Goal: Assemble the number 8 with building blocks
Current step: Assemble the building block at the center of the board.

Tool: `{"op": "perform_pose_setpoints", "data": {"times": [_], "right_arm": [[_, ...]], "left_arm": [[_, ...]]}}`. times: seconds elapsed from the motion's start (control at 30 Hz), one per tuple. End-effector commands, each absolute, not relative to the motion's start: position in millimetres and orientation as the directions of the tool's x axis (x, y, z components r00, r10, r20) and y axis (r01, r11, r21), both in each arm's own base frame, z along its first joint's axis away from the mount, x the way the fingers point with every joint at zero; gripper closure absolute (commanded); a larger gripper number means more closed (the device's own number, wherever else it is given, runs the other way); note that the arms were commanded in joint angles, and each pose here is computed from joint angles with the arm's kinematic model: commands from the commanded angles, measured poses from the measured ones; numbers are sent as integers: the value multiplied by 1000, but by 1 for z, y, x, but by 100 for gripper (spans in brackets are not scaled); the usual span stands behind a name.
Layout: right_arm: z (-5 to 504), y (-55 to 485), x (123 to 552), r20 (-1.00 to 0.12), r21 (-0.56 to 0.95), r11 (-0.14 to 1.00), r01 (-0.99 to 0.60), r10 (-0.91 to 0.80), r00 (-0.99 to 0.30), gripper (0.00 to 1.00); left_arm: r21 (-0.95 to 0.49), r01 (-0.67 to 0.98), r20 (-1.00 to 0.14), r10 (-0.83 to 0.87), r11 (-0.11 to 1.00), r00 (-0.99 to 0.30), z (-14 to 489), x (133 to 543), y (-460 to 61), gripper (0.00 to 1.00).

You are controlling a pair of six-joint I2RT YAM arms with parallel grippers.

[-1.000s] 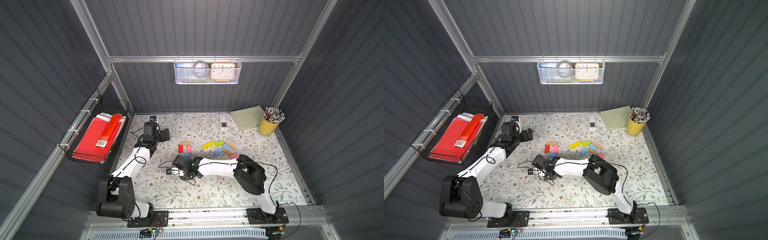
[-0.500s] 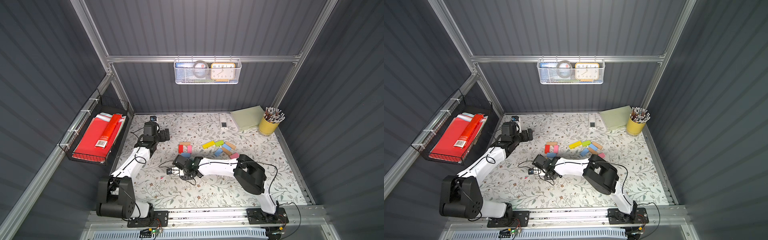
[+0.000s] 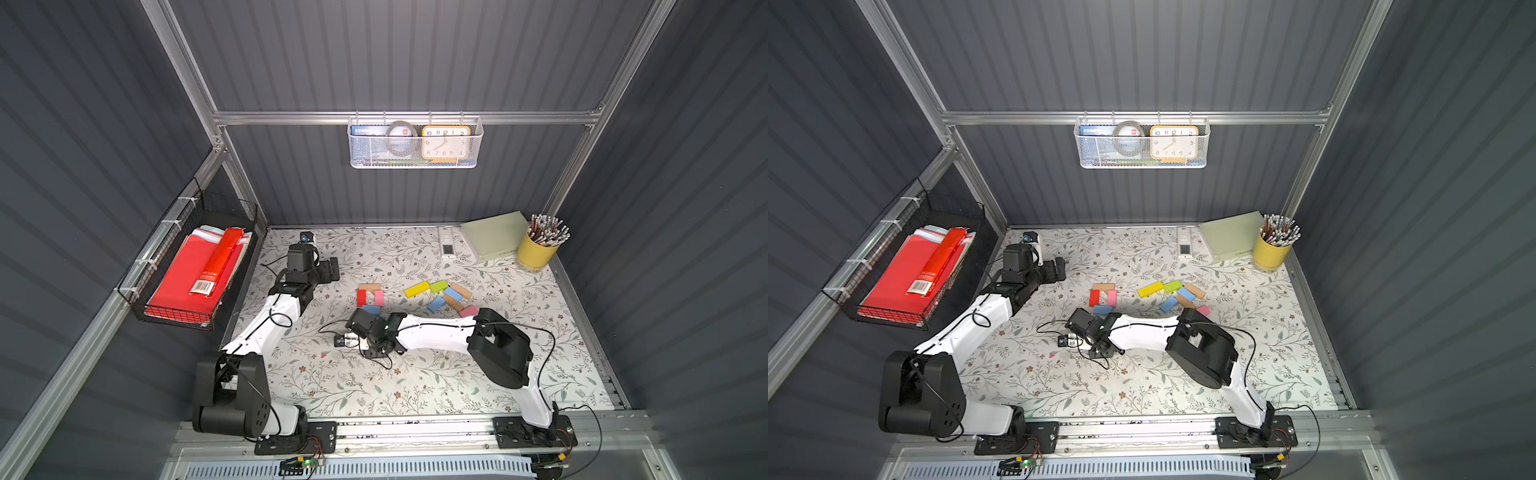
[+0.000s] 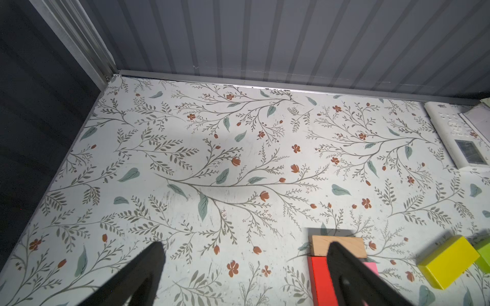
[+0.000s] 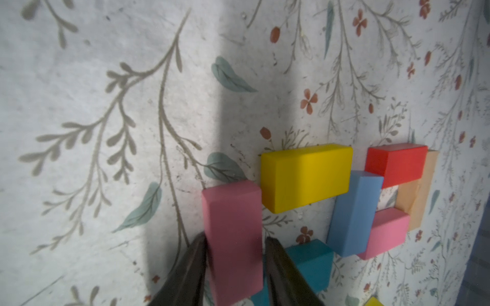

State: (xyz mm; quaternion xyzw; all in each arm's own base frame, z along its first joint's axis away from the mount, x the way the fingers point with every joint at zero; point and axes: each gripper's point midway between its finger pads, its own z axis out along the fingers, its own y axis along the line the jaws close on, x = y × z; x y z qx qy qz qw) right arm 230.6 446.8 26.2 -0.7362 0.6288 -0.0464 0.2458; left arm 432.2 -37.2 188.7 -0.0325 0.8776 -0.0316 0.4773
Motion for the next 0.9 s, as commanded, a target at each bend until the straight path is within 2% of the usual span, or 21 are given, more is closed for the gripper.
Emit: {"op": "perform_pose_setpoints", "data": {"times": [0.0, 0.5, 0.6, 0.73, 0.87], "right_arm": [[-3, 426, 229, -162, -386, -103, -917, -971, 177, 56], [0, 428, 233, -168, -407, -85, -910, -972, 166, 47], [4, 431, 235, -182, -415, -80, -906, -969, 169, 43], [23, 440, 235, -243, -435, -61, -899, -953, 183, 37], [69, 455, 236, -367, -456, -1, -890, -911, 189, 34]], "left_arm": [[-68, -31, -836, -74, 997, -544, 190, 427, -33, 1], [-67, -31, -835, -73, 997, -545, 189, 428, -33, 1], [-68, -31, -834, -73, 997, -547, 189, 427, -33, 1], [-68, -31, -836, -74, 997, -544, 190, 428, -33, 1], [-66, -33, -834, -73, 997, -547, 188, 427, -32, 1]]}}
